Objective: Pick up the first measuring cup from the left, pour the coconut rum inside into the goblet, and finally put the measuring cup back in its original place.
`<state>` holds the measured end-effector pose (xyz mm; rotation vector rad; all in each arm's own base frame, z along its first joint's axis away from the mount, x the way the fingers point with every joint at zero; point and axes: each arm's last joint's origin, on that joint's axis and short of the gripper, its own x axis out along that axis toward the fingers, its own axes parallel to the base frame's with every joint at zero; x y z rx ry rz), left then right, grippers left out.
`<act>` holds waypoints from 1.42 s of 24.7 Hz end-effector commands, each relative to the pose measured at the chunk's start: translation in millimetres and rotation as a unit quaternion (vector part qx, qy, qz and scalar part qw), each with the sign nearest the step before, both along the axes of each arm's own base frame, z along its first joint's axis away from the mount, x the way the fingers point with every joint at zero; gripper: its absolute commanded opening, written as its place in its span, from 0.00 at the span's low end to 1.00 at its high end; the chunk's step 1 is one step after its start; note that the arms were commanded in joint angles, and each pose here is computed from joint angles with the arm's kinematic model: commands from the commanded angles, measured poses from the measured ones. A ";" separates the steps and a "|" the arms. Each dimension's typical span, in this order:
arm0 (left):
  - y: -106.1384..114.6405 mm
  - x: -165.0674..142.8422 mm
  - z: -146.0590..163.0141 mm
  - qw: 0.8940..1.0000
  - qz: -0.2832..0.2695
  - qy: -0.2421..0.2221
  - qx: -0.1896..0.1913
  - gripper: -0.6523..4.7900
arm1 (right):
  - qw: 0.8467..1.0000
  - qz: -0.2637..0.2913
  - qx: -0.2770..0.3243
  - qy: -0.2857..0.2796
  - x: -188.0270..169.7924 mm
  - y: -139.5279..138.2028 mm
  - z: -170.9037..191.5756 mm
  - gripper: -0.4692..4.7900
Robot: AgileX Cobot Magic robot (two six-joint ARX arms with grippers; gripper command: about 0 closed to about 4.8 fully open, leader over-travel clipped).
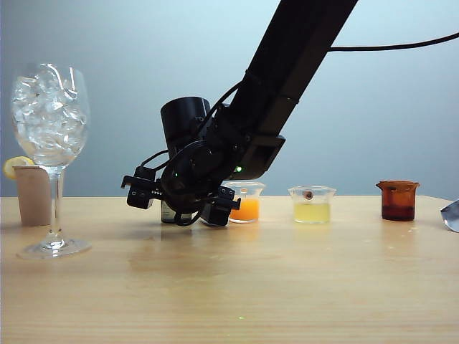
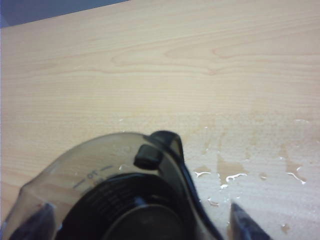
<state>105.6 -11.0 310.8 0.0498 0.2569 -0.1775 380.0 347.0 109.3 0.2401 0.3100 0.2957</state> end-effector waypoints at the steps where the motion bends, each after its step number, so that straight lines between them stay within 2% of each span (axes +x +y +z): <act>1: 0.3 -0.3 1.8 1.000 0.002 -0.006 0.000 0.11 | 1.000 -0.002 0.001 0.003 0.6 0.6 -0.1 0.99; 7: 0.3 -0.3 1.8 1.000 0.002 -0.006 0.000 0.11 | 1.000 -0.002 0.001 0.004 0.6 0.5 -0.3 0.98; 8: 0.3 -0.3 1.8 1.000 0.002 -0.006 0.000 0.11 | 1.000 -0.002 0.000 0.004 0.7 0.6 -0.3 0.94; 12: 0.3 -0.3 1.8 1.000 0.002 -0.006 0.000 0.11 | 1.000 0.001 0.001 0.004 0.8 0.9 0.3 0.56; 15: 0.3 -0.3 1.8 1.000 0.002 -0.006 0.000 0.11 | 1.000 0.004 0.002 0.005 0.7 1.1 0.3 0.32; 16: 0.3 -0.3 1.8 1.000 0.002 -0.006 0.000 0.11 | 1.000 0.004 -0.002 0.008 0.6 1.0 -0.5 0.28; 26: 0.3 -0.3 1.8 1.000 0.002 -0.006 0.000 0.11 | 0.997 0.035 -0.064 -0.023 -1.5 3.3 9.0 0.28; 35: 0.3 -0.3 1.8 1.000 0.002 -0.006 0.000 0.11 | 0.996 0.037 -0.063 -0.048 -2.1 1.7 35.0 0.28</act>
